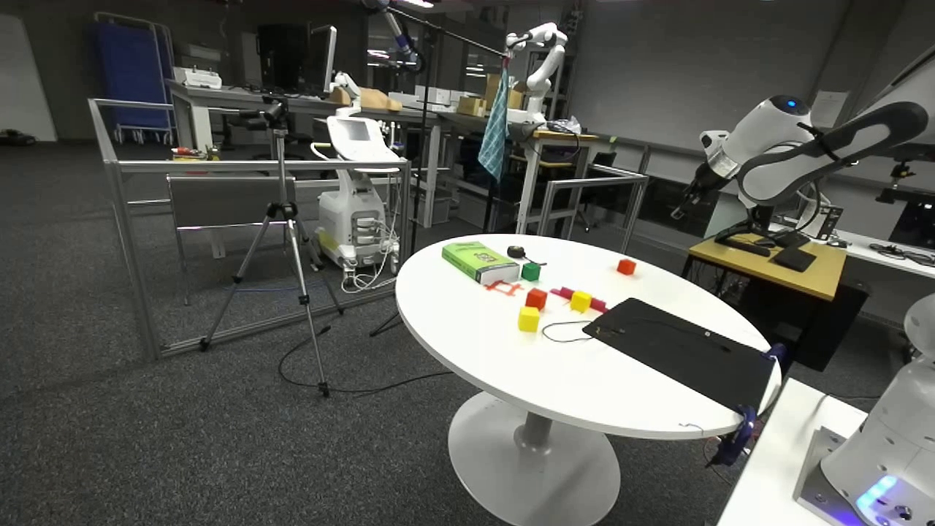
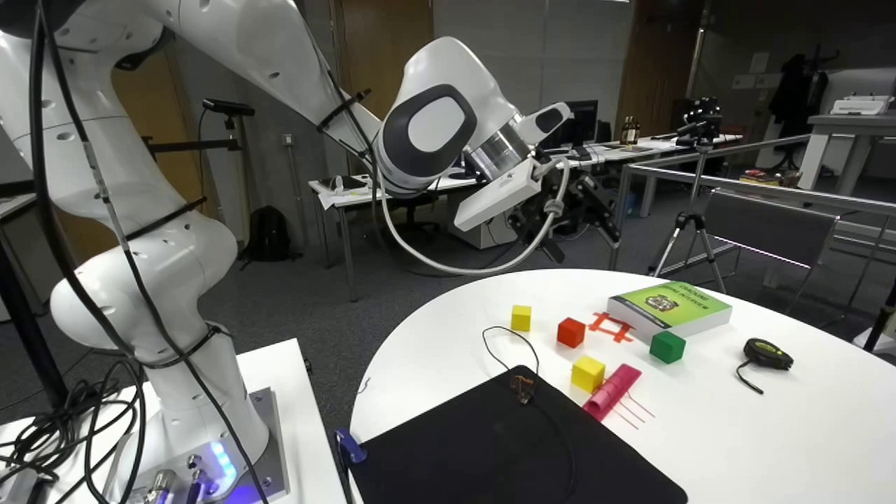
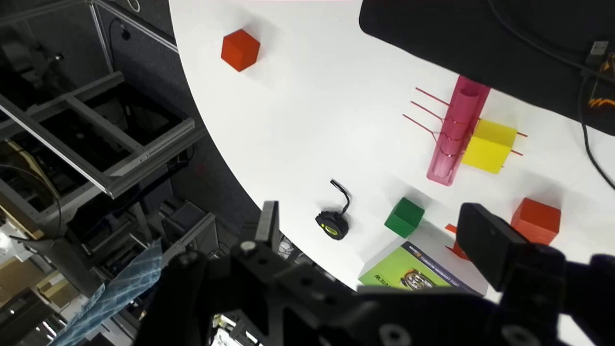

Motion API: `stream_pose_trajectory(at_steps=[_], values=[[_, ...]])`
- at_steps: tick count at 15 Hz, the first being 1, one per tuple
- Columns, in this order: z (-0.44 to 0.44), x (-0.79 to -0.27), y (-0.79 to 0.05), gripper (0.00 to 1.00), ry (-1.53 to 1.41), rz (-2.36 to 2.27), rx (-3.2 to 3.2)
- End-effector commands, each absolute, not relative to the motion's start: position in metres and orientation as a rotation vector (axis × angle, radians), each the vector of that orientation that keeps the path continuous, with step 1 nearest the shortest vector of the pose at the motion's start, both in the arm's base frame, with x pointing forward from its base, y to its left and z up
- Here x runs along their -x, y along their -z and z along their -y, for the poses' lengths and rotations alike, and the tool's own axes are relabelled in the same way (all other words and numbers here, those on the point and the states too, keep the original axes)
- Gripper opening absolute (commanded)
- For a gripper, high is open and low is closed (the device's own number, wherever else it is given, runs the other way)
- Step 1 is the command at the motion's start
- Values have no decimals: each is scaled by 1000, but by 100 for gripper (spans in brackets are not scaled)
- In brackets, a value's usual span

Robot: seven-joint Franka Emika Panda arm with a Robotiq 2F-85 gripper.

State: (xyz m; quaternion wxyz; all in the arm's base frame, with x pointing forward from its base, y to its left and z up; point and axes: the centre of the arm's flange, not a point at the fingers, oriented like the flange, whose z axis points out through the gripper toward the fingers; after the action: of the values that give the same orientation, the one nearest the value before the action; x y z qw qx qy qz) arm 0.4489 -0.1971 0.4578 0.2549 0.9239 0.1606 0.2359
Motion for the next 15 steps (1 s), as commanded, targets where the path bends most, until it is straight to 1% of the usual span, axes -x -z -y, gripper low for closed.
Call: stream_pose_trajectory(at_steps=[1,2,3,9,15], values=[[229,-463,-465,100,-573,-345,-2523],[234,-467,-464,100,-582,-257,-2544],[224,-450,-461,100,-595,-341,-2534],[225,-453,-456,100,-592,-339,-2549],[223,-444,-399,100,-455,-380,-2601]])
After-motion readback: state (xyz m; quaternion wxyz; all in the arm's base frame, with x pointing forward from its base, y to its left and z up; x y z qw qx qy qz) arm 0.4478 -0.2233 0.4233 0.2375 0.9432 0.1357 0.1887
